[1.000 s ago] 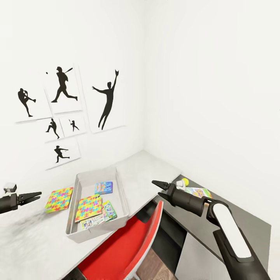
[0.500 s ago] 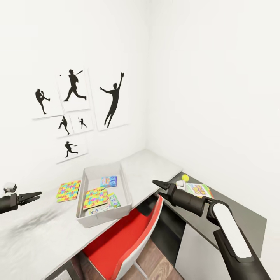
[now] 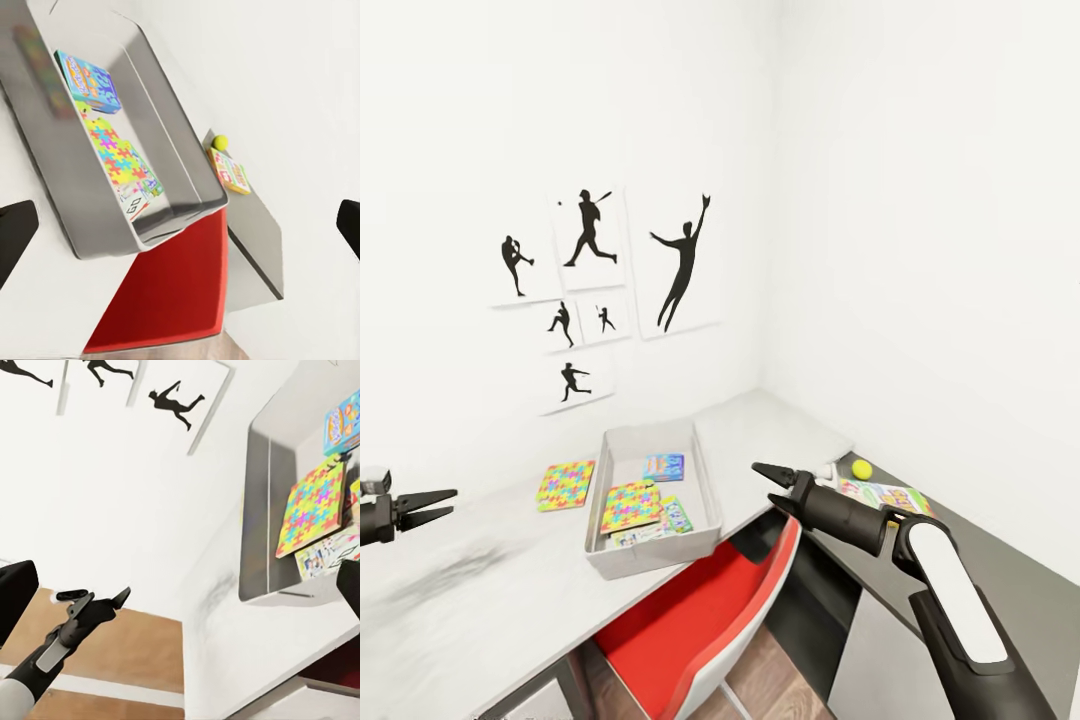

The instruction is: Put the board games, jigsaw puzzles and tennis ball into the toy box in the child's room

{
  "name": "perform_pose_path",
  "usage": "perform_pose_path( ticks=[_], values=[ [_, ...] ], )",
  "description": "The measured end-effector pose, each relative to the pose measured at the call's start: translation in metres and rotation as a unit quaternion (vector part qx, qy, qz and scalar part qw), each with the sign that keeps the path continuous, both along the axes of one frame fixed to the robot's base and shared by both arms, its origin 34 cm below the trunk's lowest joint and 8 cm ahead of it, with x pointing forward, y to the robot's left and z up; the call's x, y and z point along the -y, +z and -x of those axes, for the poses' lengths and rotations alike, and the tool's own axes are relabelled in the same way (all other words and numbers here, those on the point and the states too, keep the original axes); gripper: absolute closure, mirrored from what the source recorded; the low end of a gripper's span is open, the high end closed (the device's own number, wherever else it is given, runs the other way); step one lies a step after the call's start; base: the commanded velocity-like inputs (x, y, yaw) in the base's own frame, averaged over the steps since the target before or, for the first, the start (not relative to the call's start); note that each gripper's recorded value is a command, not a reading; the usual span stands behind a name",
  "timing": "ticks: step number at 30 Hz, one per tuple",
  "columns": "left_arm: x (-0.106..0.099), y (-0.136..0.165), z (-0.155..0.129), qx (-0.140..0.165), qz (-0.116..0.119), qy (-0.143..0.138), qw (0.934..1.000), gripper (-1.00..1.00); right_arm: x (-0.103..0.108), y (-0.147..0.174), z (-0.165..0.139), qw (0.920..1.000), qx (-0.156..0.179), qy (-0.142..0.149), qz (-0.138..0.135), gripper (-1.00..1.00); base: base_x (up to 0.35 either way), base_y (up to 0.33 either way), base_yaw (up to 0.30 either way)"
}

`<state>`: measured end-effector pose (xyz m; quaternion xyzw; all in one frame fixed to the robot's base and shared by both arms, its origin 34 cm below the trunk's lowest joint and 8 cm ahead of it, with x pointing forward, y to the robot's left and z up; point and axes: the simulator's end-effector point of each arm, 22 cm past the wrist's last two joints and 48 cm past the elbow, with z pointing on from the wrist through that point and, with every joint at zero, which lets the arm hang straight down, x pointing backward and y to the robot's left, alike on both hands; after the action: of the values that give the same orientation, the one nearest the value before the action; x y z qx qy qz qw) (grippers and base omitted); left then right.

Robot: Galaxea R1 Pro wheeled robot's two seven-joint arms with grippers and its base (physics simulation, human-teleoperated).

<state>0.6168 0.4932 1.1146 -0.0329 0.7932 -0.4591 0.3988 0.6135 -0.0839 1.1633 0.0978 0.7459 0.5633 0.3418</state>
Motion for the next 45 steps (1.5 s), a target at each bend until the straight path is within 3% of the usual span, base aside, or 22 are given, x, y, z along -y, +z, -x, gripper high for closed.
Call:
perform_pose_path(
  ticks=[10, 11, 18, 26, 30, 33, 45],
  values=[
    [0.0, 0.002, 0.0, -0.001, 0.003, 0.001, 1.0, -1.0, 0.002, 0.003, 0.0, 1.0, 0.003, -0.004, -0.001, -1.0, 0.0, 0.0, 0.063],
    [0.0, 0.003, 0.0, -0.001, 0.002, 0.001, 1.0, -1.0, 0.01, 0.006, -0.008, 0.9997, 0.008, -0.024, -0.004, -1.0, 0.0, 0.0, 0.001],
    [0.001, 0.003, 0.0, 0.0, 0.003, 0.0, 1.0, -1.0, 0.015, 0.006, -0.012, 0.9992, 0.012, -0.039, -0.001, -1.0, 0.0, 0.0, 0.0],
    [0.001, 0.003, 0.0, 0.001, 0.001, -0.001, 1.0, -1.0, 0.028, -0.019, -0.022, 0.994, 0.015, -0.071, 0.081, -1.0, 0.0, 0.0, 0.0],
    [-0.001, 0.003, 0.001, 0.005, -0.004, -0.001, 1.0, -1.0, 0.047, -0.047, -0.03, 0.98, 0.003, -0.104, 0.17, -1.0, 0.0, 0.0, 0.0],
    [-0.002, 0.003, 0.001, 0.005, -0.005, 0.0, 1.0, -1.0, 0.053, -0.057, -0.032, 0.972, -0.004, -0.114, 0.206, -1.0, 0.0, 0.0, 0.0],
    [0.002, 0.002, 0.0, 0.005, -0.003, -0.003, 1.0, -1.0, 0.056, -0.063, -0.033, 0.9665, -0.006, -0.12, 0.227, -1.0, -0.094, 0.041, 0.0]
  ],
)
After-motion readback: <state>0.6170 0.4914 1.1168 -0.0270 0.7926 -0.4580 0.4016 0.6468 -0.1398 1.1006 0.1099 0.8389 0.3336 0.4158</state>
